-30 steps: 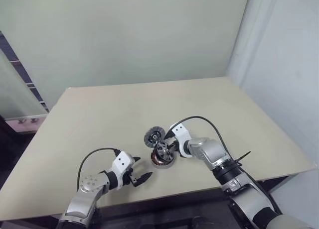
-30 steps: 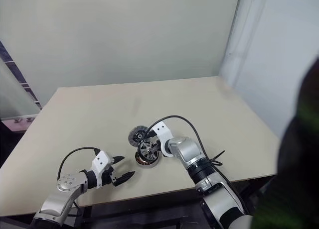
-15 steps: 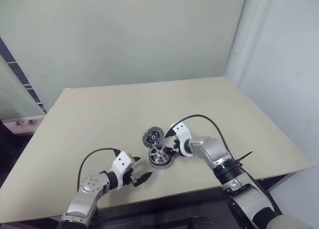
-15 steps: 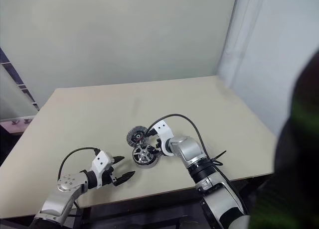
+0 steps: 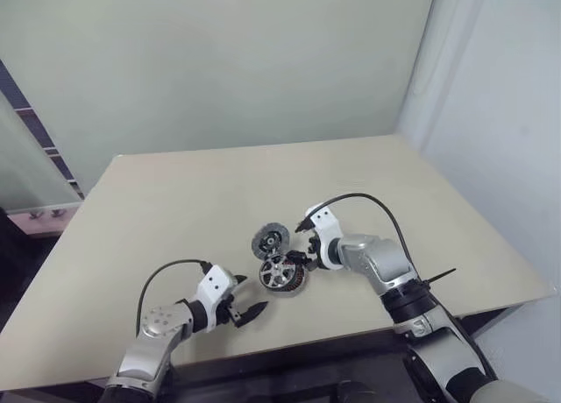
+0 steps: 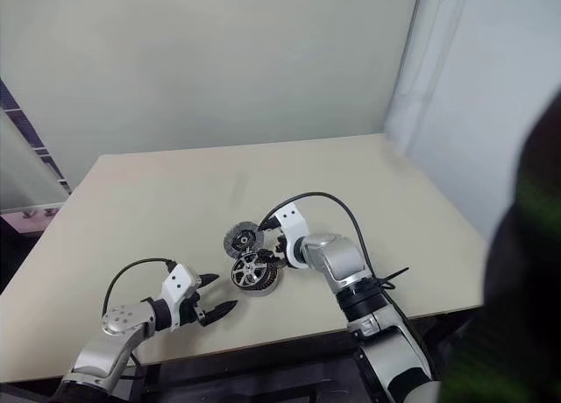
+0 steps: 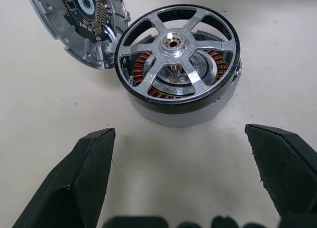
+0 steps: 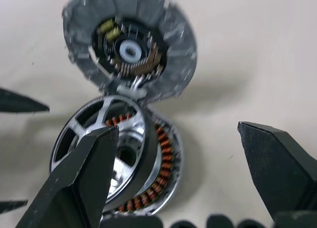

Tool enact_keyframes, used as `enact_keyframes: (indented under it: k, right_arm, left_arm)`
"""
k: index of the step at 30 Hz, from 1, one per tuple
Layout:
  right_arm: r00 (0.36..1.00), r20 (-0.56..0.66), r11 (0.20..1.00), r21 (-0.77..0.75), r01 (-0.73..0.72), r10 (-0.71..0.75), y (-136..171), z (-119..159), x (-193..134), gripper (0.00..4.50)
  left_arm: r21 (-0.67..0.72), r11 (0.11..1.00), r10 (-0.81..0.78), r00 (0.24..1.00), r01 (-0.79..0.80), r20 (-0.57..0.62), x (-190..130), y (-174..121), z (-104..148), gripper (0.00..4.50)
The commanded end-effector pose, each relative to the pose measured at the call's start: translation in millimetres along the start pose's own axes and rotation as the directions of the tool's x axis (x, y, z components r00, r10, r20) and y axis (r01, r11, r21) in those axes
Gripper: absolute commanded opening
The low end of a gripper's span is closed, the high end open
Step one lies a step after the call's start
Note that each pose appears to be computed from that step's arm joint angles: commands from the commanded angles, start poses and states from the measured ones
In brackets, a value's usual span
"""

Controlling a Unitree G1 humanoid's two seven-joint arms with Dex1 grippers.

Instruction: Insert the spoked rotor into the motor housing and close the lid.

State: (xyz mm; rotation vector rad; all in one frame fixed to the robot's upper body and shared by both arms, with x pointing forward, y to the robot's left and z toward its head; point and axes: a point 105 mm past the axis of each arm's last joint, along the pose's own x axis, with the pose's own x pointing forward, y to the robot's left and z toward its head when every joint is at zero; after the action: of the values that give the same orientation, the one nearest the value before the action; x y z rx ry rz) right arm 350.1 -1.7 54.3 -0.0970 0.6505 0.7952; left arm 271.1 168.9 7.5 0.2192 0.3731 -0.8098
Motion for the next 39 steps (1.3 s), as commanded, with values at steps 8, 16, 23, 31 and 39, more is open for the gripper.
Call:
enact_keyframes:
  k: [8,16,23,31,39]
  right_arm:
    - [0.986,0.13,0.989,-0.123,-0.087,0.103,24.6,23.0,-10.0,3.83]
    - [0.983,0.178,0.99,-0.138,-0.013,0.038,15.1,22.8,-14.9,1.13]
    - [0.981,0.195,0.994,-0.108,0.005,0.016,7.5,18.5,-21.4,0.03]
    - [0.981,0.177,0.991,-0.121,-0.052,0.073,21.6,13.7,-22.0,0.03]
    - [0.978,0.133,0.98,-0.145,-0.14,0.159,49.7,4.5,-13.4,0.03]
  left_arm:
    - [0.02,0.999,0.047,0.999,-0.047,0.02,-8.2,12.4,7.1,4.5]
    - [-0.04,0.992,0.124,0.99,-0.122,0.064,-12.1,21.1,7.2,4.5]
    - [-0.054,0.99,0.131,0.99,-0.128,0.052,-13.8,22.1,2.9,4.5]
    - [-0.059,0.988,0.145,0.988,-0.141,0.056,-12.1,24.2,4.4,4.5]
    - [-0.048,0.987,0.154,0.986,-0.151,0.063,-10.1,23.6,8.4,4.5]
